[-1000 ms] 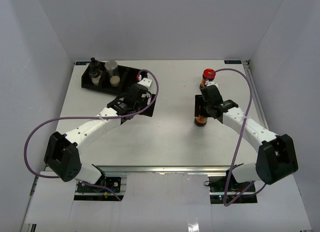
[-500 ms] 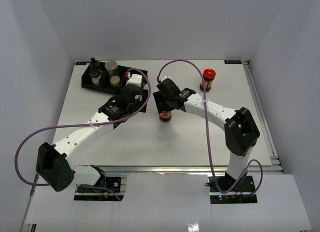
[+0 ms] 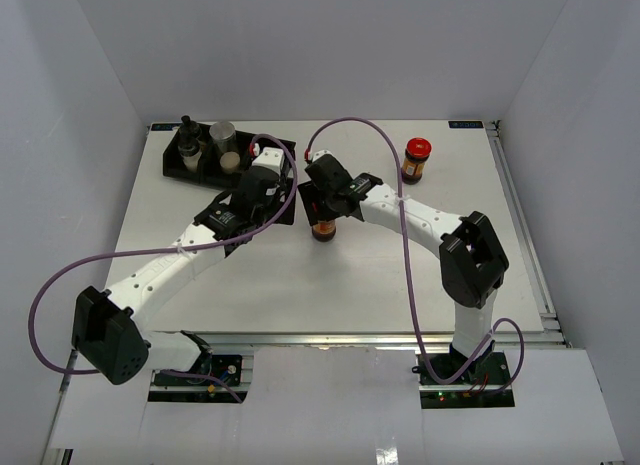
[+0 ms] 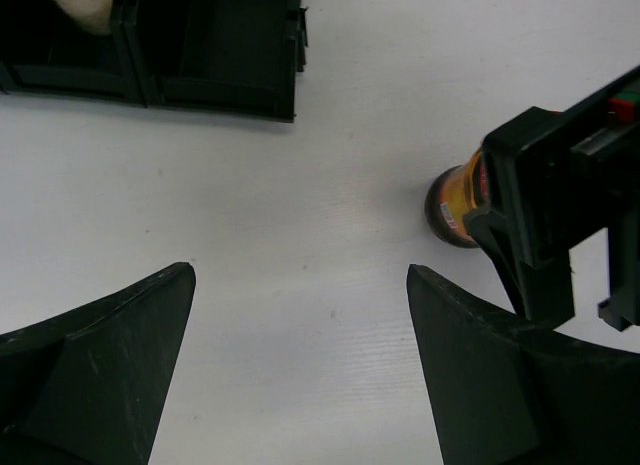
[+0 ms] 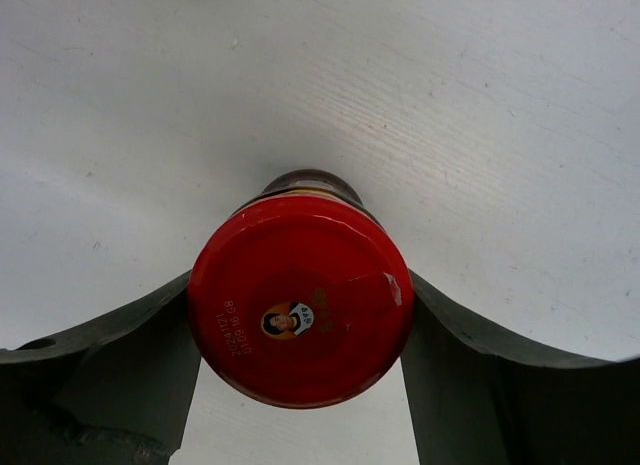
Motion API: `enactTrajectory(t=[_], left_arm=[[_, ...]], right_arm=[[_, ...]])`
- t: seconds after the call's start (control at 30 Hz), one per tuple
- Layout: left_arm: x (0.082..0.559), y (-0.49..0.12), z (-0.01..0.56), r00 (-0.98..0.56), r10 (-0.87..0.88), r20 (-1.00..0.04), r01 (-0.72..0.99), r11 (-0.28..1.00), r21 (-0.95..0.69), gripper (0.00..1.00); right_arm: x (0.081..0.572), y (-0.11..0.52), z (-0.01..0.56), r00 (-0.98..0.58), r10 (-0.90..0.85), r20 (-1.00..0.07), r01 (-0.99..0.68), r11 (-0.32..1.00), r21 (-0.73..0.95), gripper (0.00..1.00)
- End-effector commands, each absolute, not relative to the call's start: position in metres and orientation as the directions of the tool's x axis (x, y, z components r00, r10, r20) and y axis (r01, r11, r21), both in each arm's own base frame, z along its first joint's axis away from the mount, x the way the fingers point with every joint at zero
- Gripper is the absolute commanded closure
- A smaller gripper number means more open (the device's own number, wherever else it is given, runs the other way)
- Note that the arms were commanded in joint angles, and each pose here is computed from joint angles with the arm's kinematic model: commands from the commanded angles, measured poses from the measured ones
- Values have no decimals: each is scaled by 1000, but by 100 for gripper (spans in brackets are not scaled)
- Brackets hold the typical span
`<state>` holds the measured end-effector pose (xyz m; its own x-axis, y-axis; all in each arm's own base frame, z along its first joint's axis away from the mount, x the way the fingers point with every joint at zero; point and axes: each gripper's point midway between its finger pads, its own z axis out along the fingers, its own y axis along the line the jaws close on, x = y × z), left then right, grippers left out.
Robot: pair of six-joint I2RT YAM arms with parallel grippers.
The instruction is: Organize the condiment bottles
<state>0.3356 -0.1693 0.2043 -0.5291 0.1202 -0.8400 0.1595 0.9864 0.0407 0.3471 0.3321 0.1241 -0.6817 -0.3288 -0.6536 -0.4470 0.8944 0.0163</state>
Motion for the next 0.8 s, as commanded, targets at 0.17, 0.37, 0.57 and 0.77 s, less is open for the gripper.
enactTrajectory(t=[0.17, 0.37, 0.57, 0.77], left_arm=[[324, -198, 257, -451, 15, -892, 296, 946, -134, 2], [315, -206, 277, -419, 29, -907, 376, 915, -145, 2], [312, -234, 271, -473, 109, -875, 496, 853, -161, 2], [328, -257, 238, -541, 192, -819, 503, 854, -132, 2]], right_arm=[[374, 355, 202, -552, -294, -780, -496, 868, 24, 8], [384, 347, 229, -526, -267, -808, -461, 887, 7, 5], [407, 291, 264, -521, -171, -836, -330, 944, 12, 5], [421, 213, 274, -518, -70, -853, -199, 979, 41, 4]])
